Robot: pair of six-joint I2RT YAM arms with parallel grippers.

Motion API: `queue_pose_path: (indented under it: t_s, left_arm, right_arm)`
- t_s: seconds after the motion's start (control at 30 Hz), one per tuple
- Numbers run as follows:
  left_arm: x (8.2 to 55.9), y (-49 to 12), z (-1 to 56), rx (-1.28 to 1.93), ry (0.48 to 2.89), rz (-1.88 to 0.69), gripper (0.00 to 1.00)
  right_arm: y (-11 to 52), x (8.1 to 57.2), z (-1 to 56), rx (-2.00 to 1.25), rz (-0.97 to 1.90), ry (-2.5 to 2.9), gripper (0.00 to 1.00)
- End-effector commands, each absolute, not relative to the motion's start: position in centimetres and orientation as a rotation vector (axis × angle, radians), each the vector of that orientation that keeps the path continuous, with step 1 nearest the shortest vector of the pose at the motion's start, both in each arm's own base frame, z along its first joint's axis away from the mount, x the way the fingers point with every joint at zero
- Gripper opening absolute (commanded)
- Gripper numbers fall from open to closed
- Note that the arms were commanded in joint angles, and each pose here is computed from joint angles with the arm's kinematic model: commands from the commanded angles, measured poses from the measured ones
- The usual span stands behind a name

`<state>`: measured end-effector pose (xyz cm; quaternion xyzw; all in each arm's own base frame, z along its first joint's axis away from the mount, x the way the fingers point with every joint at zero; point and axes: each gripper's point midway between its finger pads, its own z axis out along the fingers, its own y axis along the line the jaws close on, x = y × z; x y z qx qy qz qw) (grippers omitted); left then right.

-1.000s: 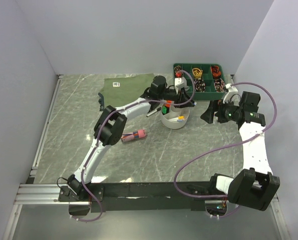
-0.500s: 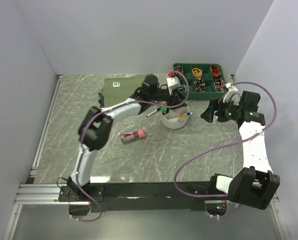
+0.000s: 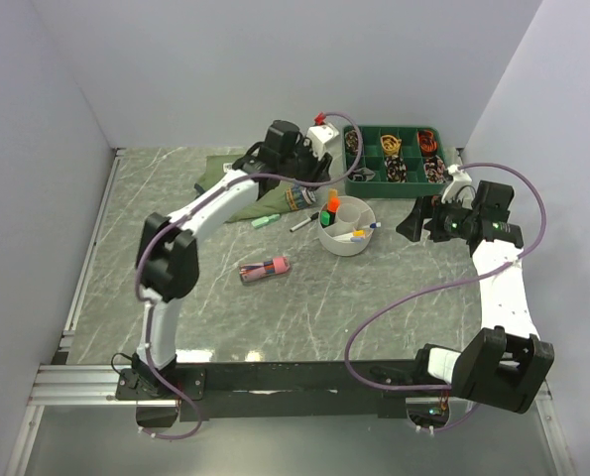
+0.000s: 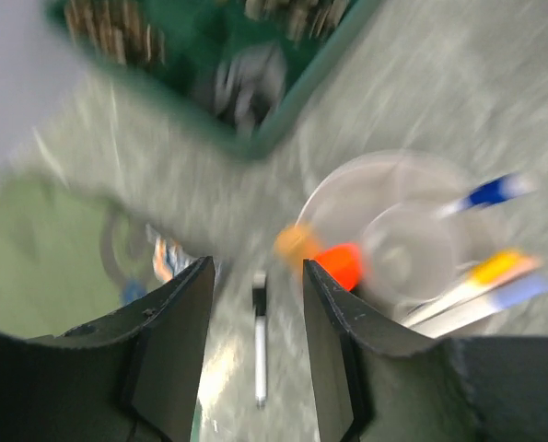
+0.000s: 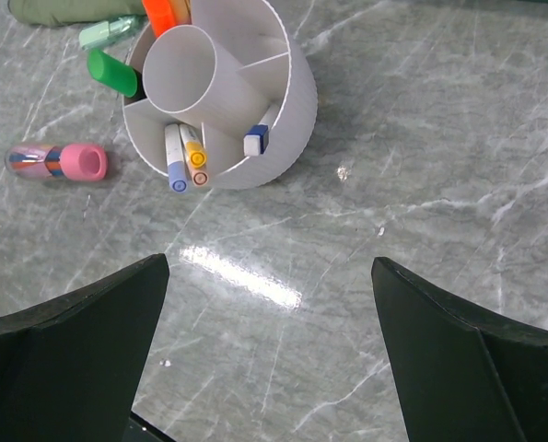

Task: Sort the stationery into containers
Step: Place the pen in the storage box, then pick up the pen from the center of the board.

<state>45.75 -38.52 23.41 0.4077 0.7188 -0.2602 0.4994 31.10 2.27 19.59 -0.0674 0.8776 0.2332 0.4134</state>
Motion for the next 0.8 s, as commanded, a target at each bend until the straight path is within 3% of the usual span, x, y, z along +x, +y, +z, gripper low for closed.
queue_pose_path:
  t_s: [0.0,0.77]
  left_arm:
    - [46.7,-35.6,17.0,0.934,2.073,-0.539,0.49]
    - [48.0,-35.2,9.0,0.991,2.218,-0.432,0.49]
  right_arm:
    - [1.7,32.2,20.9,-0.164,0.560,2.172,1.00]
    - [1.5,32.6,20.4,-0.158,0.560,2.190,1.00]
